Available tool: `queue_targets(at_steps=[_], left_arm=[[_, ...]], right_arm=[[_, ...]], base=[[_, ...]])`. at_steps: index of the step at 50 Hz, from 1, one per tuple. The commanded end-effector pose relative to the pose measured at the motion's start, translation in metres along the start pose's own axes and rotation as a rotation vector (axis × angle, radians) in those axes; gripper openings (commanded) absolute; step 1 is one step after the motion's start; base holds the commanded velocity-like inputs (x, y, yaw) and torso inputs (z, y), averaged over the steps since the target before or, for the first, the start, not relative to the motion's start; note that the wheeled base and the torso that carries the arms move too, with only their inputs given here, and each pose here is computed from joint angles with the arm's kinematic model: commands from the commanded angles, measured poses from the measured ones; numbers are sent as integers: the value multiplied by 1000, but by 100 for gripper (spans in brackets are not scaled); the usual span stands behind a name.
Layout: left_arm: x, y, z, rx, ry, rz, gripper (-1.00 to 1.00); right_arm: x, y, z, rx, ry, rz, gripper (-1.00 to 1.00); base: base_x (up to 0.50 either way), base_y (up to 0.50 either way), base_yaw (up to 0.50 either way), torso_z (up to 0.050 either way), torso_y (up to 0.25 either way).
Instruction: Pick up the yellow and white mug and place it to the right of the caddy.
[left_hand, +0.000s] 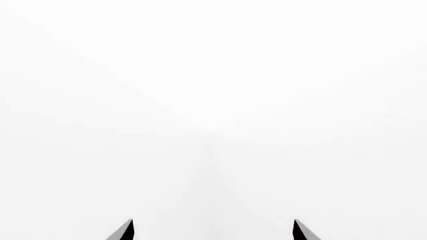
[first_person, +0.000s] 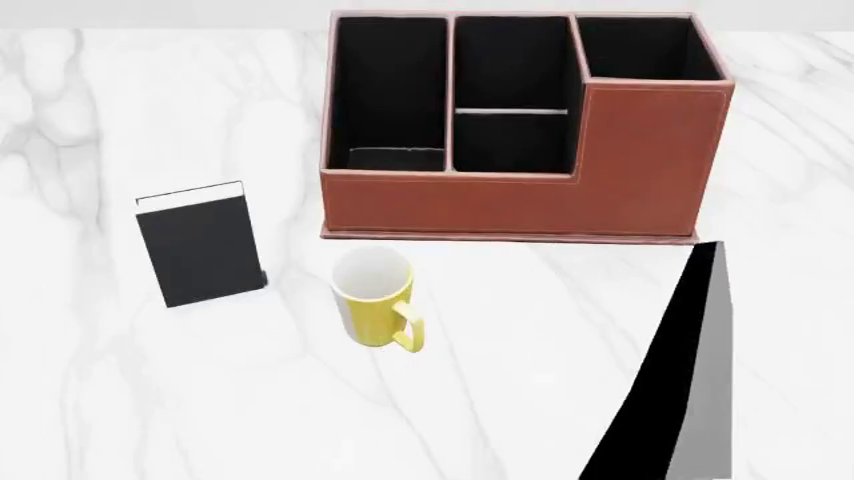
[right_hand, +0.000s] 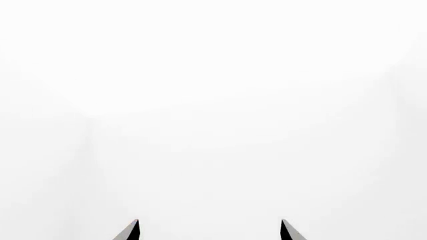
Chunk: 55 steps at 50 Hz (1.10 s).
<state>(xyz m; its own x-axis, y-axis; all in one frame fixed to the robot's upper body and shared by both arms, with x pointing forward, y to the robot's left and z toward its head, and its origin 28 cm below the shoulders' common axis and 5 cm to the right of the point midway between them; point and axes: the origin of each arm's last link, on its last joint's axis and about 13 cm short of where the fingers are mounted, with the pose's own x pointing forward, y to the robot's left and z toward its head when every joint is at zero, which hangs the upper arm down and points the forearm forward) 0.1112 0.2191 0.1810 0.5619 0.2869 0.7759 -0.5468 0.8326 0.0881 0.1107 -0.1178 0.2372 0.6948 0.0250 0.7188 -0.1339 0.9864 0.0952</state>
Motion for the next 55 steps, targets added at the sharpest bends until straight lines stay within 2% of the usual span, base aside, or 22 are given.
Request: queue_targets(at_steps=[1,4,5,9,15,16,18,26,51,55], left_arm=[[-34,61,28,71,-65,197,100],[-32,78,29,134,-65,319,100],[-29,88,29,178,-72,414,100],[-24,106,31,216,-76,596,100],[-20,117,34,230,-95,738,100],[-19,121,36,237,-114,798,100],[-18,123,37,241,-129,820,100],[-21,116,34,231,-113,787,100],[-22,111,33,218,-101,746,100],[-22,111,33,217,-100,742,100]], right_arm=[[-1,-14,22,21,-128,-51,100],[-1,-16,24,21,-144,-64,100],[-2,-16,24,25,-155,-73,100],[-2,-17,26,42,-169,-96,100],[-2,-18,29,64,-189,-128,100],[0,-18,30,73,-193,-138,100],[2,-18,32,85,-194,-149,100],[2,-18,32,94,-193,-151,100],[-1,-16,27,74,-143,-105,100],[0,-14,24,60,-131,-90,100]], base=[[0,0,0,0,0],[0,0,0,0,0],[0,0,0,0,0],[0,0,0,0,0],[0,0,0,0,0],[0,0,0,0,0],[0,0,0,0,0],[0,-99,0,0,0],[0,-497,0,0,0],[0,-7,0,0,0]])
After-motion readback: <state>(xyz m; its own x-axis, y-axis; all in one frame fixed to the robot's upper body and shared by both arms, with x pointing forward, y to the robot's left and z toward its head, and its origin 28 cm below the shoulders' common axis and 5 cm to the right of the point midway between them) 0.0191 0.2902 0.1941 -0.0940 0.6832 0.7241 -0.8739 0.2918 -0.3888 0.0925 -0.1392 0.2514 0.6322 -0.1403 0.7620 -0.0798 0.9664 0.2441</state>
